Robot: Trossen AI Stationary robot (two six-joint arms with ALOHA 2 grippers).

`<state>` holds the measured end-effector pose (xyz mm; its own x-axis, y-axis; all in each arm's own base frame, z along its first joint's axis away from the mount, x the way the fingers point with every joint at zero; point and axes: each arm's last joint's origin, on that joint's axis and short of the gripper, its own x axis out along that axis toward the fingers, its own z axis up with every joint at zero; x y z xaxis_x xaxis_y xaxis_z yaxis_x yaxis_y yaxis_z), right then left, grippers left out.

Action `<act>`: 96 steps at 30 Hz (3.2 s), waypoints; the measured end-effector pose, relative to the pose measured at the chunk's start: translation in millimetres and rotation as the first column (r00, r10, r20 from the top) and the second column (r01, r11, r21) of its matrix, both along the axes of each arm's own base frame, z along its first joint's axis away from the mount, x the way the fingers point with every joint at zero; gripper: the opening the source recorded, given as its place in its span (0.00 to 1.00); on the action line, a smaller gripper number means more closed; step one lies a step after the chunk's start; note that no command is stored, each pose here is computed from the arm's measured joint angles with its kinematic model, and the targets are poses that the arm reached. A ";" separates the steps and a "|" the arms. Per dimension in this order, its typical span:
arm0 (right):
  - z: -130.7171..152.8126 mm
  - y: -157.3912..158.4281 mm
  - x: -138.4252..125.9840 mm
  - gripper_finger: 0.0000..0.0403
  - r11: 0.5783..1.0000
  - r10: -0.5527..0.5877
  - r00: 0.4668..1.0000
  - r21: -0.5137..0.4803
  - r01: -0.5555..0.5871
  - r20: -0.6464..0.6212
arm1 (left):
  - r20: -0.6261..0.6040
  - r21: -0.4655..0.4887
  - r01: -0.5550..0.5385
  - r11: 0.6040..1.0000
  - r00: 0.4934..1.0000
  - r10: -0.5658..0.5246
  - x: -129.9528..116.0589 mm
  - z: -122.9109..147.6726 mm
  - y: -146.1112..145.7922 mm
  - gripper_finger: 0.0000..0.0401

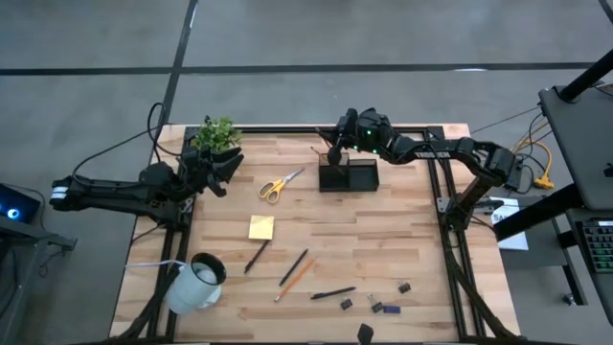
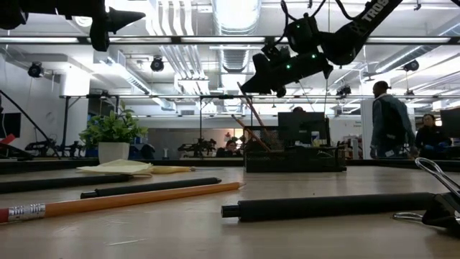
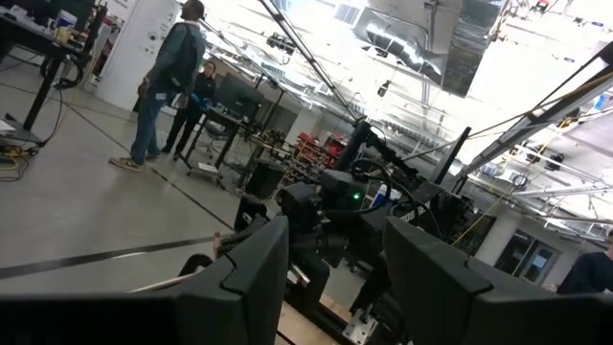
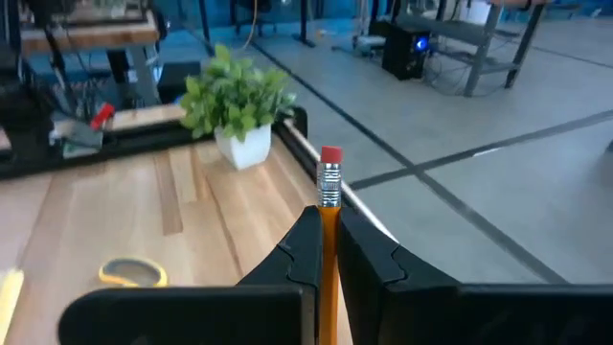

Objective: Pick and place office supplies into organizer
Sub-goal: Put the right pencil into the desk organizer, then put the left binder clip into the desk organizer

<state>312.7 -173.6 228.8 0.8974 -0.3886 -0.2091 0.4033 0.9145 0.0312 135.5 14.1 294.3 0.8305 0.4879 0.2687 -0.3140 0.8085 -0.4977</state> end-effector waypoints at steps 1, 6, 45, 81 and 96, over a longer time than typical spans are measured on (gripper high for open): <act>0.8 0.2 -0.4 0.03 1.000 -0.003 1.000 0.000 0.003 0.030 | 0.000 0.000 0.000 1.000 1.000 0.000 0.0 0.0 0.0 0.39; 0.2 1.7 -4.2 0.03 0.999 -0.031 0.992 -0.021 0.033 0.119 | 0.000 0.000 0.000 1.000 1.000 0.000 0.0 0.0 0.0 0.39; -39.4 4.5 -2.6 0.03 1.000 0.017 0.999 0.005 -0.016 -0.027 | 0.003 -0.002 0.000 1.000 1.000 0.000 -0.4 0.3 0.0 0.39; -52.0 6.9 -6.5 0.05 0.996 0.032 0.992 0.091 -0.021 -0.125 | 0.002 -0.001 0.000 1.000 1.000 0.000 -0.1 0.1 0.0 0.39; -52.1 7.1 -6.5 0.26 0.993 0.025 0.993 0.122 -0.011 -0.114 | 0.000 0.000 0.000 1.000 1.000 0.000 0.0 0.0 0.0 0.39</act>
